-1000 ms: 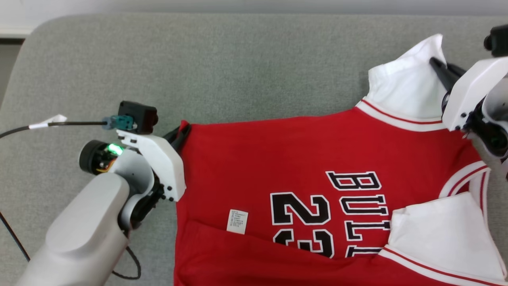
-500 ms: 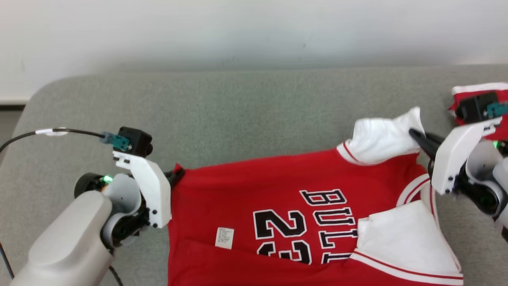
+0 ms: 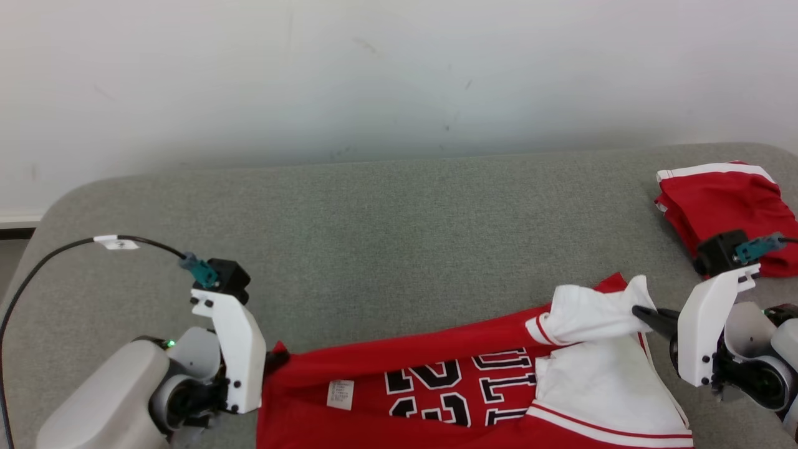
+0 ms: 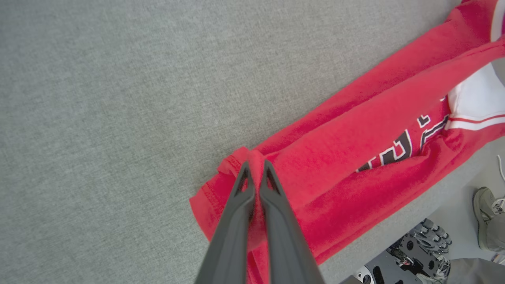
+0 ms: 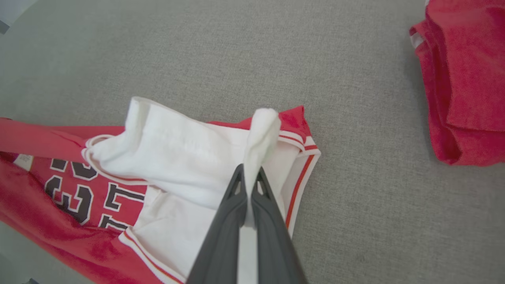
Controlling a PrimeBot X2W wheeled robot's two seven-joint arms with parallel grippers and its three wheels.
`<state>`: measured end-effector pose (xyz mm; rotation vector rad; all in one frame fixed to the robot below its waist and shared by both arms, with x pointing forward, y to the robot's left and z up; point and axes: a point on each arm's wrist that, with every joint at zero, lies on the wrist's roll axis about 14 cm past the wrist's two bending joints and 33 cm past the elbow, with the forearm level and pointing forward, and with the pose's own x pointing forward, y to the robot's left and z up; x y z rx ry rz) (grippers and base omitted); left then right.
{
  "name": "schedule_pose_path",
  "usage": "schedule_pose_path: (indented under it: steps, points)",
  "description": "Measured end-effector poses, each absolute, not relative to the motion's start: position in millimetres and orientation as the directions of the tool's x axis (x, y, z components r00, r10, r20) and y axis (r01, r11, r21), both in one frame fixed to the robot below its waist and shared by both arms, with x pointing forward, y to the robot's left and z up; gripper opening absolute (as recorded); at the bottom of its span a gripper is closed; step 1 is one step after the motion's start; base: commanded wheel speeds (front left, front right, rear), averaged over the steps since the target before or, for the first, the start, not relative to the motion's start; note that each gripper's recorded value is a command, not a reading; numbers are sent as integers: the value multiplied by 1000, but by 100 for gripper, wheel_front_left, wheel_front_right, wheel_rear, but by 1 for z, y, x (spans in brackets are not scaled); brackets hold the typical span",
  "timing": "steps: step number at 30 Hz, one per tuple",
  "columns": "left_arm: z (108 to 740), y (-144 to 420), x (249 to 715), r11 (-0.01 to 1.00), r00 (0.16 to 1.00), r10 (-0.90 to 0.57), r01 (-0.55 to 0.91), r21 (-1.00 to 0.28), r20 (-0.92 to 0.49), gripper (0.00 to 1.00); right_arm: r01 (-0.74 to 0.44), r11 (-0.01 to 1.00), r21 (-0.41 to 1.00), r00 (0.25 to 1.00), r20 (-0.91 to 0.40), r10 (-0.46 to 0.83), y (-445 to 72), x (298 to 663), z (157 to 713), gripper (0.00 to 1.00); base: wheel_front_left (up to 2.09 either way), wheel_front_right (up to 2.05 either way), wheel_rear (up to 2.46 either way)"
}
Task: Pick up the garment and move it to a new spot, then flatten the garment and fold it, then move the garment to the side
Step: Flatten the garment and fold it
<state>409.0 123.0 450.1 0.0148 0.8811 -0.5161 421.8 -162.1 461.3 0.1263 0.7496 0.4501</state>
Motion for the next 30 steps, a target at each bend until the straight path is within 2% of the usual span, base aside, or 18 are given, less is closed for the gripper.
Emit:
schedule_pose_path:
  steps: [8, 9, 10, 11, 12, 13, 18, 22, 26, 30]
  points:
    - [431, 122, 388, 872, 440, -425, 434, -227, -791, 0, -338, 887, 315, 539, -708, 457, -160, 388, 435, 0, 0, 0, 0]
    - [429, 122, 386, 871, 431, -424, 434, -230, -796, 0, -336, 886, 318, 529, -715, 457, -160, 386, 433, 17, 0, 0, 0]
    - [427, 121, 384, 869, 420, -426, 435, -235, -801, 12, -336, 886, 318, 519, -722, 457, -160, 383, 431, 34, 0, 0, 0]
    - [425, 121, 382, 867, 409, -429, 437, -239, -805, 42, -335, 886, 319, 512, -728, 456, -160, 381, 429, 46, 0, 0, 0]
    - [423, 121, 380, 867, 405, -428, 436, -241, -808, 86, -334, 886, 321, 500, -737, 455, -160, 379, 427, 82, 0, 0, 0]
    - [423, 121, 380, 867, 402, -427, 437, -241, -810, 100, -332, 885, 325, 488, -744, 456, -160, 375, 424, 100, 0, 0, 0]
    - [423, 122, 377, 868, 401, -424, 435, -239, -812, 100, -328, 882, 338, 446, -768, 460, -160, 363, 419, 100, 0, 0, 0]
    - [435, 126, 383, 873, 454, -424, 434, -221, -784, 100, -328, 880, 344, 456, -758, 467, -163, 361, 427, 100, 0, 0, 0]
    - [460, 129, 397, 880, 557, -428, 435, -189, -712, 100, -340, 878, 337, 532, -701, 475, -168, 370, 449, 100, 0, 0, 0]
    - [492, 137, 415, 898, 685, -414, 417, -144, -600, 100, -369, 875, 313, 675, -557, 484, -169, 392, 487, 100, 0, 0, 0]
